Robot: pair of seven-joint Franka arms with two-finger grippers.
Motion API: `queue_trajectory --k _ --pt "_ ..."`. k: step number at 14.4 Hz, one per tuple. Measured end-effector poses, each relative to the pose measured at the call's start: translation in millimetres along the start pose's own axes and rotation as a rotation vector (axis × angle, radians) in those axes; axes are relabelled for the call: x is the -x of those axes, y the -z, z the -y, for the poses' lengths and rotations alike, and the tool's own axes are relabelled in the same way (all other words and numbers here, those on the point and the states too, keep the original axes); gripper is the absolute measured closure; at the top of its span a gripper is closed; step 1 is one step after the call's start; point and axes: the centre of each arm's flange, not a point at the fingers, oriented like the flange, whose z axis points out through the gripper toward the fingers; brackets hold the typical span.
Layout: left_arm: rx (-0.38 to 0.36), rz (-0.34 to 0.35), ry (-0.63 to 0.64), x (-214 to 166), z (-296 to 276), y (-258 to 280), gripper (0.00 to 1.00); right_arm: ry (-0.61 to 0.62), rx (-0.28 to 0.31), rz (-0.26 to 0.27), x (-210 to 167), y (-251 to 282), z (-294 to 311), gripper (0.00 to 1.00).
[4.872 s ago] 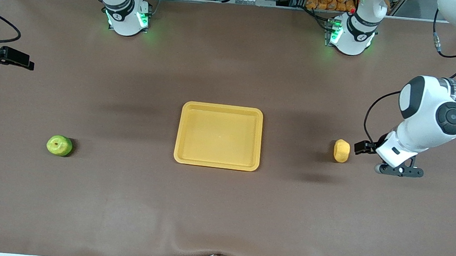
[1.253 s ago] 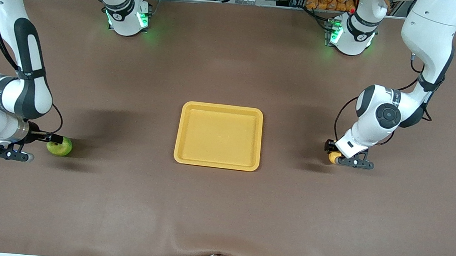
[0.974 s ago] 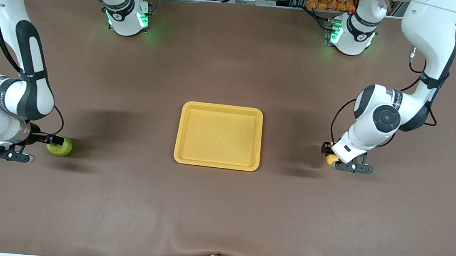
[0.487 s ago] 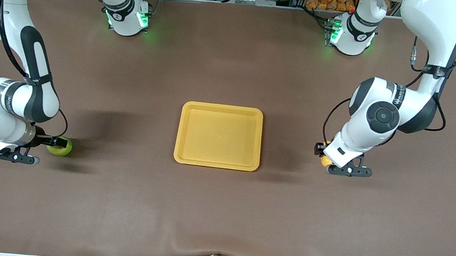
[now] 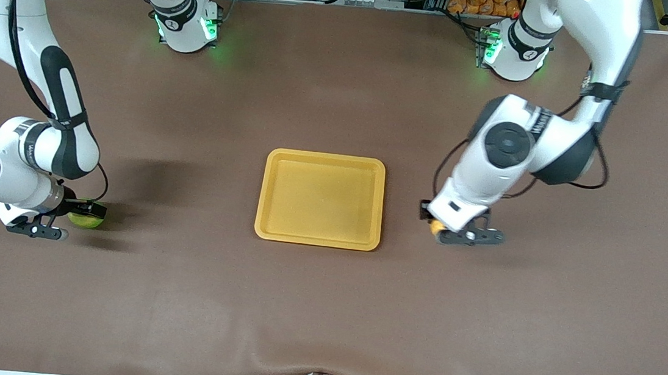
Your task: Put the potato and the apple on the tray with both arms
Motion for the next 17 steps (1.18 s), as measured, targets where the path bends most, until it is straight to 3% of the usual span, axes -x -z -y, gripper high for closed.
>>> queue_trajectory --k 2,3,5,11,17 --pt "-0.036 0.035 -0.045 12.9 -35.3 -4.1 0.44 0.0 0.001 -0.013 2.5 -4.3 0.2 0.06" --pt "-0.084 0.043 -0.086 18.4 -50.4 -6.1 0.44 0.0 0.002 -0.018 2.5 -3.5 0.2 0.11" --pt "-0.169 0.038 -0.149 32.0 -83.1 -12.2 0.44 0.0 0.002 -0.019 2.5 -3.4 0.3 0.11" --pt "-0.333 -0.059 -0.126 94.2 -166.5 -73.7 0.44 0.021 -0.003 -0.003 0.6 8.8 14.7 0.11" --pt "-0.343 -0.101 -0.066 116.5 -194.3 -111.8 0.44 0.02 -0.019 0.063 1.2 70.3 22.7 0.11"
